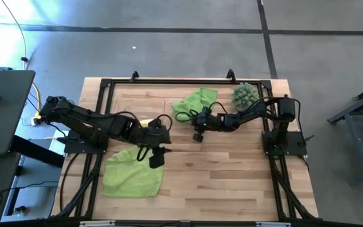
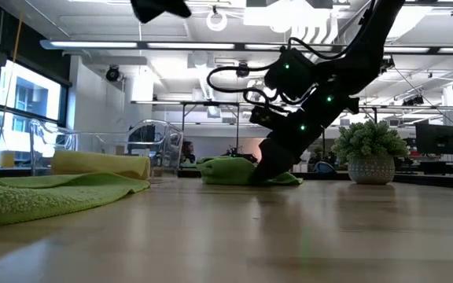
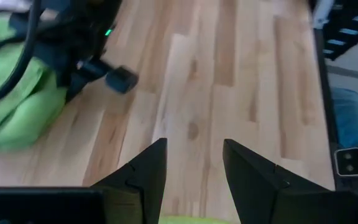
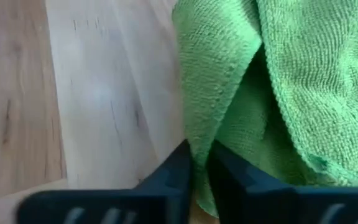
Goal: Roll microfiber towels into tight, uniform cylinder then place into a basket
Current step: Fold the right green towel
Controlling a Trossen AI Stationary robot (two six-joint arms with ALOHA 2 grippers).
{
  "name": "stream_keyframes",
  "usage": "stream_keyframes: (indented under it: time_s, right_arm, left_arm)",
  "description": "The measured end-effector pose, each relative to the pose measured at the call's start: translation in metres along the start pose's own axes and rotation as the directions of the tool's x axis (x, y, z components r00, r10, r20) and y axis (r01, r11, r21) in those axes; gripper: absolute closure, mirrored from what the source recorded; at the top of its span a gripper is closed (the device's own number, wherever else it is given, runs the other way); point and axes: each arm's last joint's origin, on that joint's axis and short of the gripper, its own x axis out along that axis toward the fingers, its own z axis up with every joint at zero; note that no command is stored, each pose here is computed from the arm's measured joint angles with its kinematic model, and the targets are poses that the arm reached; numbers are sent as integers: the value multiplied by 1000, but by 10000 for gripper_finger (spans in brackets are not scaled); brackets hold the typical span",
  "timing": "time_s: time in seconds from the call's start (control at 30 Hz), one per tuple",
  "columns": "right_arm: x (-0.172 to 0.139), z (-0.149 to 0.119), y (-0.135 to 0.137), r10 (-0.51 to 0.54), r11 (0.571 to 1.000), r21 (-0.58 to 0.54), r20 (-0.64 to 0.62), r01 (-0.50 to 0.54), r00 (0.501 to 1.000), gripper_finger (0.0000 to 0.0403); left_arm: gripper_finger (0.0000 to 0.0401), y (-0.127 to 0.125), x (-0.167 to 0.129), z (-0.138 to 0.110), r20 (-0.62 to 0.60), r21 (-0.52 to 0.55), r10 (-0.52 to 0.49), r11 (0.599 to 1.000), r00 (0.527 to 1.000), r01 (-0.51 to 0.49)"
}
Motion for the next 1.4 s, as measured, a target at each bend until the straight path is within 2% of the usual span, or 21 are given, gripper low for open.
stream_keyframes:
  time_s: [0.07,0.33,0.53,0.73,0.9,1.13,1.3,1.4]
  right_arm:
    - [-1,0,3,27,1000,-7,0,-27,1000,396]
    - [-21,2,27,97,994,-43,-47,-99,994,400]
    - [-64,11,45,154,988,1,-78,-154,985,401]
    - [-113,16,65,238,970,64,-66,-233,969,402]
    - [-150,15,84,338,940,66,-48,-334,940,402]
    - [-191,9,107,457,887,73,-16,-455,889,402]
    - [-213,4,119,526,842,146,-7,-519,851,403]
    - [-225,-1,123,555,818,187,-12,-543,832,403]
  left_arm:
    - [256,-4,-1,1,21,25,-16,1000,1000,15]
    - [256,-8,-1,2,47,74,-35,997,998,32]
    - [256,-8,-1,4,65,71,-41,997,997,36]
    - [256,-12,5,9,108,132,-58,990,992,44]
    - [256,-17,22,12,129,209,-68,977,989,39]
    - [256,-27,61,14,161,369,-84,929,983,19]
    - [256,-34,91,13,182,455,-116,890,977,21]
    - [256,-39,107,11,179,496,-180,866,967,69]
